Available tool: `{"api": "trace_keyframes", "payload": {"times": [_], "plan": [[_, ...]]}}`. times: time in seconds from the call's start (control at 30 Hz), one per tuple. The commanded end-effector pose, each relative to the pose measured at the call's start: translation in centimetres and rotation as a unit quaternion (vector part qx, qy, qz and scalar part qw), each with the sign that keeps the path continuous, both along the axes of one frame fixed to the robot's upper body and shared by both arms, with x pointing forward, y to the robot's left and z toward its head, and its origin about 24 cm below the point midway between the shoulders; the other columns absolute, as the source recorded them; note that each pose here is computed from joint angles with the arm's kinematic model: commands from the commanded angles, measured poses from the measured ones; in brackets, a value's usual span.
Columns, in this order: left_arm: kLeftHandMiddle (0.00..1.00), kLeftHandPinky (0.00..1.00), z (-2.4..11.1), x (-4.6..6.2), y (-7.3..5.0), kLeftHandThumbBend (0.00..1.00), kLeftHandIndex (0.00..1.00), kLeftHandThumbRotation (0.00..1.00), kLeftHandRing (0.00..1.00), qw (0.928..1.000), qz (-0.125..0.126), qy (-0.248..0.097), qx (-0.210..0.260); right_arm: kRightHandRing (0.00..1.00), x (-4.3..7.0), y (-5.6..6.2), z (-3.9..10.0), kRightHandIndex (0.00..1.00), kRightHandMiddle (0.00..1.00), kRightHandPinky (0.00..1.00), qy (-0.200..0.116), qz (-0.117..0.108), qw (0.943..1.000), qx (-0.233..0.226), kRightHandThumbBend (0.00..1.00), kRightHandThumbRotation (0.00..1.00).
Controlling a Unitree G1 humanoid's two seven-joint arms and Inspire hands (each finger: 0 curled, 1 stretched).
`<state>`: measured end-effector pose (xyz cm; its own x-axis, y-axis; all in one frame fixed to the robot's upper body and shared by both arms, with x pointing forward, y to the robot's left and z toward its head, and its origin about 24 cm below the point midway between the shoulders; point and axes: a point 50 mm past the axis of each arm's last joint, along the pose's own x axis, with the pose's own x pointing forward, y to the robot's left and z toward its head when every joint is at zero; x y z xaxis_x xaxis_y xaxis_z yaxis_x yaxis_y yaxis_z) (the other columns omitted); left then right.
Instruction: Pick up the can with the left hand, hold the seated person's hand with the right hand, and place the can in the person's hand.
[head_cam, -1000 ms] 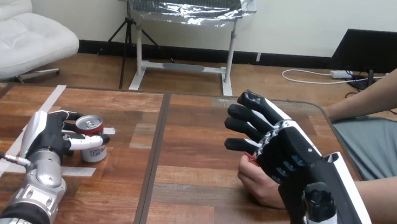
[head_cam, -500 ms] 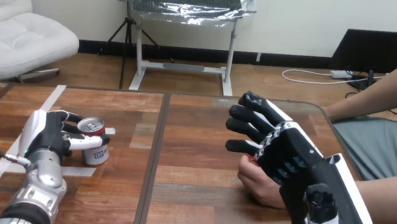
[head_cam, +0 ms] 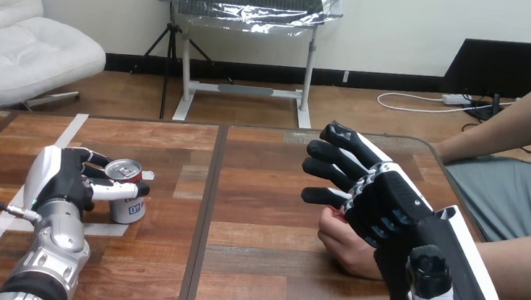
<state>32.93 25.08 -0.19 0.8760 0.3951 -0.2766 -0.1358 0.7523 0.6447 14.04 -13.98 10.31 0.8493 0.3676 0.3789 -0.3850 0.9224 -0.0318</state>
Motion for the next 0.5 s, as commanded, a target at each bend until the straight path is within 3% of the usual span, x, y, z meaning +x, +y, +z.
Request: {"api": "trace_keyframes", "payload": {"times": [0.0,0.47], "plan": [[0.48,0.37,2.88,2.16,-0.92,0.67,0.49,0.0,0.43,0.9981,-0.023,-0.053,0.019,0.85,0.18,0.0,1.81,0.88,0.86,0.76,-0.054,-0.004,0.9984,0.013,0.95,0.92],[0.44,0.34,2.91,2.09,-0.98,0.7,0.48,0.0,0.4,0.997,-0.036,-0.06,0.034,0.84,0.29,-0.03,1.74,0.87,0.86,0.74,-0.052,-0.007,0.9986,0.009,0.94,0.93]]}}
